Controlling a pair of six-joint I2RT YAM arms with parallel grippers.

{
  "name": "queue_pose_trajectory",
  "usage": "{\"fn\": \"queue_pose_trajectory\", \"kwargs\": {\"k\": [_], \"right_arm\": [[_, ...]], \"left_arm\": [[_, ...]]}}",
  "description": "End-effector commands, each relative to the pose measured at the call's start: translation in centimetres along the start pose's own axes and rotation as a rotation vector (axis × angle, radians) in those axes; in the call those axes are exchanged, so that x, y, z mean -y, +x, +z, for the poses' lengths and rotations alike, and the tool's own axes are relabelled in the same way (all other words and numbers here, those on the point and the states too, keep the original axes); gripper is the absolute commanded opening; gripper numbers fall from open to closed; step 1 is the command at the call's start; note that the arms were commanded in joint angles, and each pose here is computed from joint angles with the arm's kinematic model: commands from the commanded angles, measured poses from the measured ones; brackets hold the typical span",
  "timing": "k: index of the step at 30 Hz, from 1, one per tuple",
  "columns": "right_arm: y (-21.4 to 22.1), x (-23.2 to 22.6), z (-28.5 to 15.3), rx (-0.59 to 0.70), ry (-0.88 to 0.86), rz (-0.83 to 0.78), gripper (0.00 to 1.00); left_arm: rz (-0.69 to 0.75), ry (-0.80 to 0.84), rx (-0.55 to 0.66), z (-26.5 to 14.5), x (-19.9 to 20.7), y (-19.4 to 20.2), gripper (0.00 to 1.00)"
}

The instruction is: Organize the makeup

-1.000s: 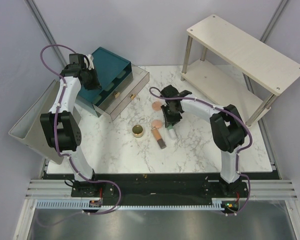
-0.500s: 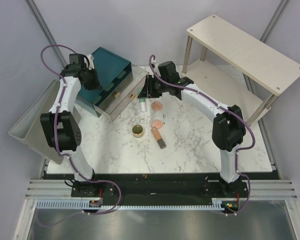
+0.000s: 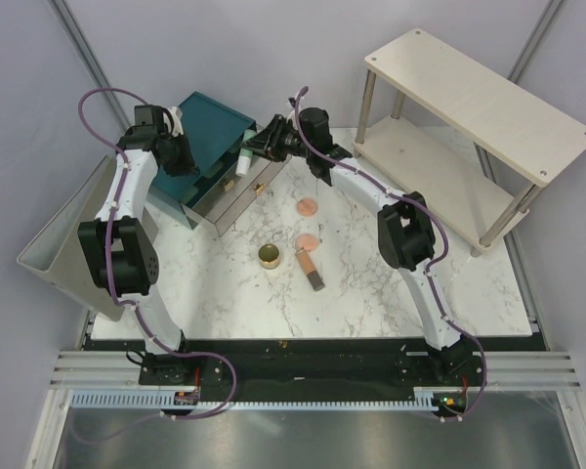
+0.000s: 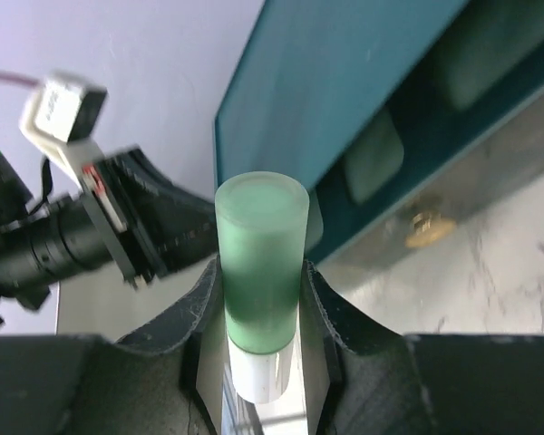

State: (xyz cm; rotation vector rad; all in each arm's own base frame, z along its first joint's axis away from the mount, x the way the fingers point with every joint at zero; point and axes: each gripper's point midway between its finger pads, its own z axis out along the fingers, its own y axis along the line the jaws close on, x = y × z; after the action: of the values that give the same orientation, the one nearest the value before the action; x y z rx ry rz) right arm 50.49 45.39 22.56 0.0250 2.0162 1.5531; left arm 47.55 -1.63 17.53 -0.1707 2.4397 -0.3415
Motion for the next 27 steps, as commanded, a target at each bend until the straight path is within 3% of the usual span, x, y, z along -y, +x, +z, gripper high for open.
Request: {"fn": "queue_pose_trajectory", "kwargs": {"k": [1, 3, 9, 12, 19, 23, 27], "right_arm": [[-5.5, -4.7, 0.3, 0.191, -0.066, -0.064, 0.04], [-6.0, -3.4, 0.5, 0.218, -0.007, -0.068, 0.09], [-6.2, -0.8, -0.5, 0.252, 0.134, -0.132, 0.42], [-5.7, 0.3, -0.5, 0.228, 0.168, -0.132, 0.51], [-5.5, 1.0, -0.4, 0.225, 0.186, -0.126, 0.65], [-7.1, -1.1, -1.4, 0.267, 0.166, -0.159, 0.66], [-8.9, -4.1, -4.2, 0.294, 0.179, -0.302, 0.65]], "left_arm": [[-0.079, -0.031, -0.247, 1.7, -1.0, 6.6, 0.06], [-0.08, -0.031, -0.247, 1.8, -1.0, 6.5, 0.06], [-0.08, -0.031, -0.249, 1.9, -1.0, 6.5, 0.06], [-0.084, -0.034, -0.248, 1.9, -1.1, 6.6, 0.06], [-0.079, -0.03, -0.243, 1.9, -1.0, 6.3, 0.06], [-0.072, -0.035, -0.237, 1.9, -1.1, 6.1, 0.06], [-0.067, -0.032, -0.231, 1.8, -1.1, 5.8, 0.06]]}}
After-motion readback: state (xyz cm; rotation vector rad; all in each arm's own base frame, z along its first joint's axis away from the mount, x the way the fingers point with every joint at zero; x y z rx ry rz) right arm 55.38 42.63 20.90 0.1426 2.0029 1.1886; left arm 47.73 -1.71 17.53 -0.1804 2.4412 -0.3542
